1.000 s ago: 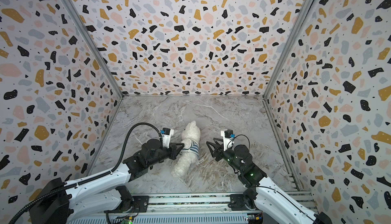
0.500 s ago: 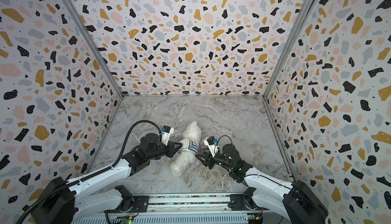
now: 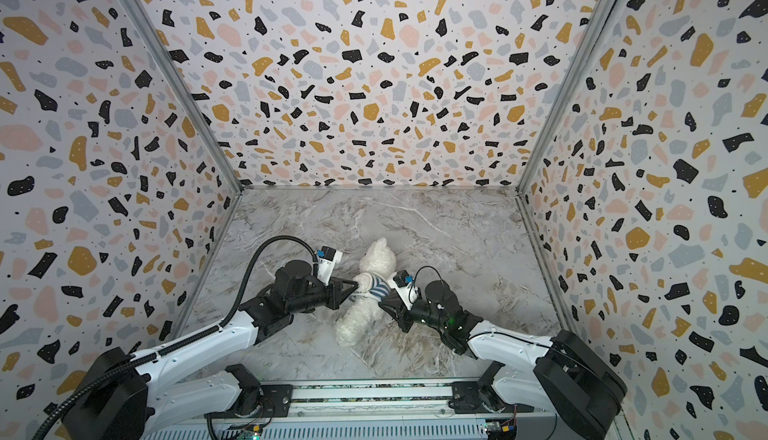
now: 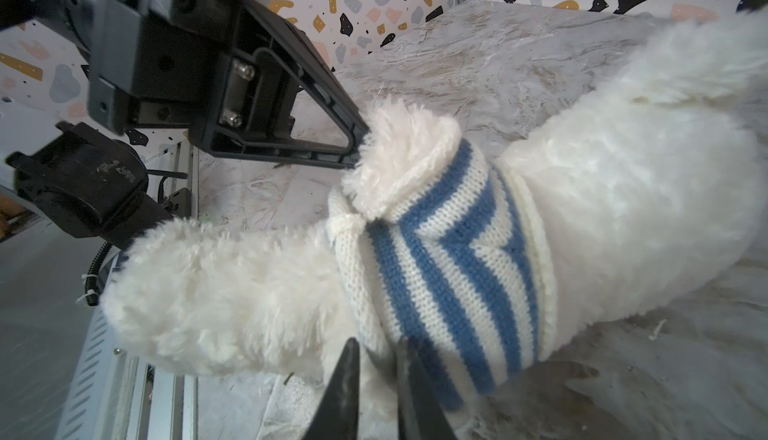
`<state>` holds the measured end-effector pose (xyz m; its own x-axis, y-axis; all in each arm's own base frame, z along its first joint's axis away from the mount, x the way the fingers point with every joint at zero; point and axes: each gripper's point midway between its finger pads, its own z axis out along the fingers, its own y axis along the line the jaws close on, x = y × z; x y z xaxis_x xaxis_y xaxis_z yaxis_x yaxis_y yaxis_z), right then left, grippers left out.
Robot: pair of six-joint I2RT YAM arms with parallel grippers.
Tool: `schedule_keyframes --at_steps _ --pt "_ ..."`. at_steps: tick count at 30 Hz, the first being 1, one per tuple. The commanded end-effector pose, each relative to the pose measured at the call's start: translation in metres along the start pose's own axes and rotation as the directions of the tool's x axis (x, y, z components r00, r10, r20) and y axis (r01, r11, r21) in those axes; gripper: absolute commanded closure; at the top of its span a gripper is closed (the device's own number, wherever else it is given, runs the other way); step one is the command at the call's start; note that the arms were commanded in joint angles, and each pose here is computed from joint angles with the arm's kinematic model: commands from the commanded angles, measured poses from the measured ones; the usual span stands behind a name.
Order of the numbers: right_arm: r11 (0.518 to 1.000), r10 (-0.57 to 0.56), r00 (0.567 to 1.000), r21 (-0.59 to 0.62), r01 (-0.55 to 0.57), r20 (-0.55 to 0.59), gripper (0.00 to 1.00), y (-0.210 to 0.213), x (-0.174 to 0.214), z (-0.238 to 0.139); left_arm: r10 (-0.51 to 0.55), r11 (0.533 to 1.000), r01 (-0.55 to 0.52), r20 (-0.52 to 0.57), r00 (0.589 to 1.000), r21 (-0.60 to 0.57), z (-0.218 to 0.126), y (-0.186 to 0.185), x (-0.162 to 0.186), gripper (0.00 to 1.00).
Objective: Dress the teddy bear
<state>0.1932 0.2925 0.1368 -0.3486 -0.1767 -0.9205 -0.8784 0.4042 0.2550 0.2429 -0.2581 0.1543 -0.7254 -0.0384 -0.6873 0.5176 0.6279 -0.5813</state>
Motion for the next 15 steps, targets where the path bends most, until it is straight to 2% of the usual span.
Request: schedule_keyframes --at_steps 1,5,15 --pt "0.999 -0.049 0.998 0.001 0.049 0.029 0.91 0.003 -0.017 0.004 -0.003 1.0 0.003 0.016 1.0 0.002 -0.002 0.0 -0.005 1.0" --pt "0.997 -0.079 0.997 0.019 0.079 0.021 1.0 0.007 -0.018 0.002 -0.034 0.999 0.034 0.047 0.998 0.001 -0.004 0.004 -0.01 1.0" --pt "0.982 -0.179 0.984 -0.065 0.178 -0.009 1.0 0.046 -0.01 -0.002 -0.105 0.994 0.107 0.067 0.992 -0.029 -0.008 0.021 -0.013 1.0"
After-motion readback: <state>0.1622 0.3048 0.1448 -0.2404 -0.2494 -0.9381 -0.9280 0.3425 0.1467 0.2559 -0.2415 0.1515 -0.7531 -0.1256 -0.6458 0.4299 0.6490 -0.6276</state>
